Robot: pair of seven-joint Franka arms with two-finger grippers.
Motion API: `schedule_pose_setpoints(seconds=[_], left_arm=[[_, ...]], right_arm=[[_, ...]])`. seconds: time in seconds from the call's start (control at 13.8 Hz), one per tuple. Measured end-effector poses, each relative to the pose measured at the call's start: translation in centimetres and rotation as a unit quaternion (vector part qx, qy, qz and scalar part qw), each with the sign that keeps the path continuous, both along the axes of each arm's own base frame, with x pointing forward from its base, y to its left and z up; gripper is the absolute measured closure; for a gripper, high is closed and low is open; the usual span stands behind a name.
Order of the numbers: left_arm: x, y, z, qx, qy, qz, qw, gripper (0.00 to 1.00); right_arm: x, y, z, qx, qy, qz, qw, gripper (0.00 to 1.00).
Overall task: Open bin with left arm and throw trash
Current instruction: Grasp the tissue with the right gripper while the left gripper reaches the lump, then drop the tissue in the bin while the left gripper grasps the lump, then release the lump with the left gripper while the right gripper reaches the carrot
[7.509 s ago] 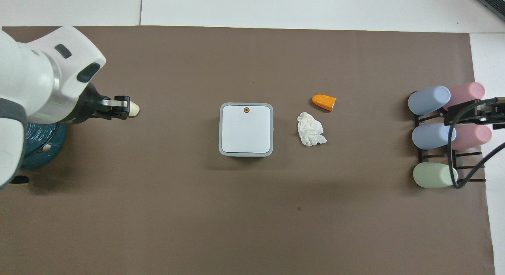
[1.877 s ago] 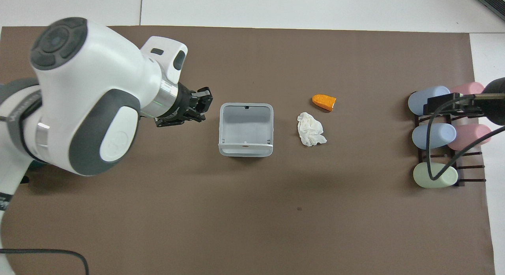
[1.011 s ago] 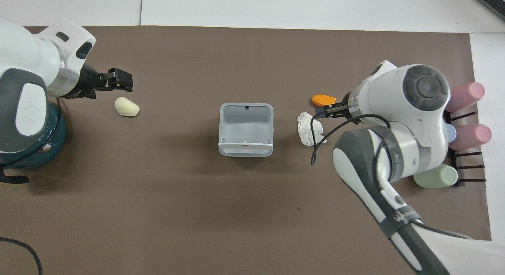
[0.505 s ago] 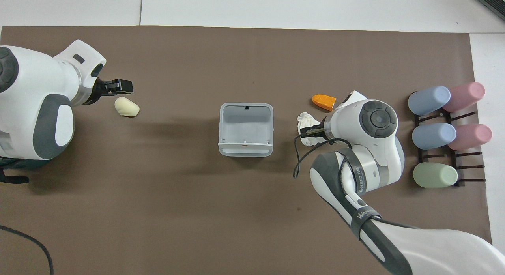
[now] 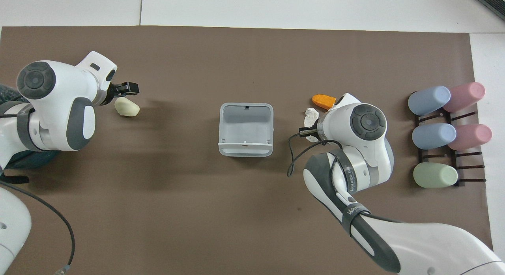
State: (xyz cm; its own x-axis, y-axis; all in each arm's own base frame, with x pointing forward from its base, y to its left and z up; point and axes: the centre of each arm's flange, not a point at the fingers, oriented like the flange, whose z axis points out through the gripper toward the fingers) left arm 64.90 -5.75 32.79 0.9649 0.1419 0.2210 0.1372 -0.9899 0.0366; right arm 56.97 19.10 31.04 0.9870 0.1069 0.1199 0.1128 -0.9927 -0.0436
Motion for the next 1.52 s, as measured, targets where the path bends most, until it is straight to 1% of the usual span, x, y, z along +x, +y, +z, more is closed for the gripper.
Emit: schedule_pose_setpoints(seconds=[0.07,0.22,0.29,0.36,0.43,0.51,0.58,0.72,0.87,0.94,1.08,1.23,1.37,1.44,1.52], left_arm=[[-0.1,0.3,-1.0,0.000,0.003,0.002,1.000,0.04],[-0.8,0.3,-2.4,-0.001,0.011,0.010,1.000,0.05],[-1.1,0.1,-2.8,-0.003,0.015,0.015,1.000,0.06],[-1.4,-0.2,-3.2,-0.005,0.018,0.019,1.000,0.09],[-1.6,-0.4,-3.4,-0.006,0.021,0.021,1.000,0.09],[-1.7,-0.5,-3.6,-0.007,0.023,0.022,0.999,0.15],[-1.7,-0.4,-3.5,-0.006,0.022,0.023,0.999,0.32],[-1.7,-0.3,-3.0,-0.006,0.018,0.024,1.000,0.54],[-1.7,-0.8,-2.8,-0.007,0.017,0.019,1.000,0.76],[-1.7,-1.4,-2.6,-0.008,0.015,0.015,1.000,0.82],[-1.1,-2.9,-1.4,-0.008,0.013,0.005,1.000,0.82],[-0.1,-4.4,0.9,-0.008,0.017,-0.002,1.000,0.82],[0.8,-5.6,3.5,-0.009,0.015,-0.006,1.000,0.82],[1.2,-6.0,4.6,-0.012,0.012,-0.006,1.000,0.85],[1.5,-6.5,5.5,-0.020,0.012,-0.003,1.000,0.86]], right_arm=[[0.5,-0.2,0.8,0.001,0.004,-0.009,1.000,0.98],[1.8,-0.6,4.9,0.011,0.013,-0.046,0.999,0.98],[2.4,-0.6,7.6,0.027,0.017,-0.071,0.997,0.98],[2.8,-0.4,10.2,0.052,0.021,-0.095,0.994,0.98],[3.2,-0.1,12.6,0.086,0.024,-0.115,0.989,0.98],[3.5,0.3,14.4,0.112,0.022,-0.125,0.986,0.98],[3.7,0.8,15.7,0.126,0.018,-0.127,0.984,0.98],[3.8,3.0,17.4,0.135,0.009,-0.119,0.984,0.98],[3.2,6.8,18.5,0.140,0.008,-0.124,0.982,0.98],[2.5,9.1,18.6,0.141,0.011,-0.128,0.982,0.98],[1.1,12.9,18.0,0.140,0.021,-0.121,0.983,0.98],[0.1,15.0,17.5,0.138,0.028,-0.116,0.983,0.98],[0.0,15.4,17.0,0.141,0.037,-0.132,0.981,0.98],[0.1,15.5,16.5,0.143,0.042,-0.139,0.979,0.98],[0.2,15.5,16.1,0.142,0.046,-0.141,0.979,0.93]])
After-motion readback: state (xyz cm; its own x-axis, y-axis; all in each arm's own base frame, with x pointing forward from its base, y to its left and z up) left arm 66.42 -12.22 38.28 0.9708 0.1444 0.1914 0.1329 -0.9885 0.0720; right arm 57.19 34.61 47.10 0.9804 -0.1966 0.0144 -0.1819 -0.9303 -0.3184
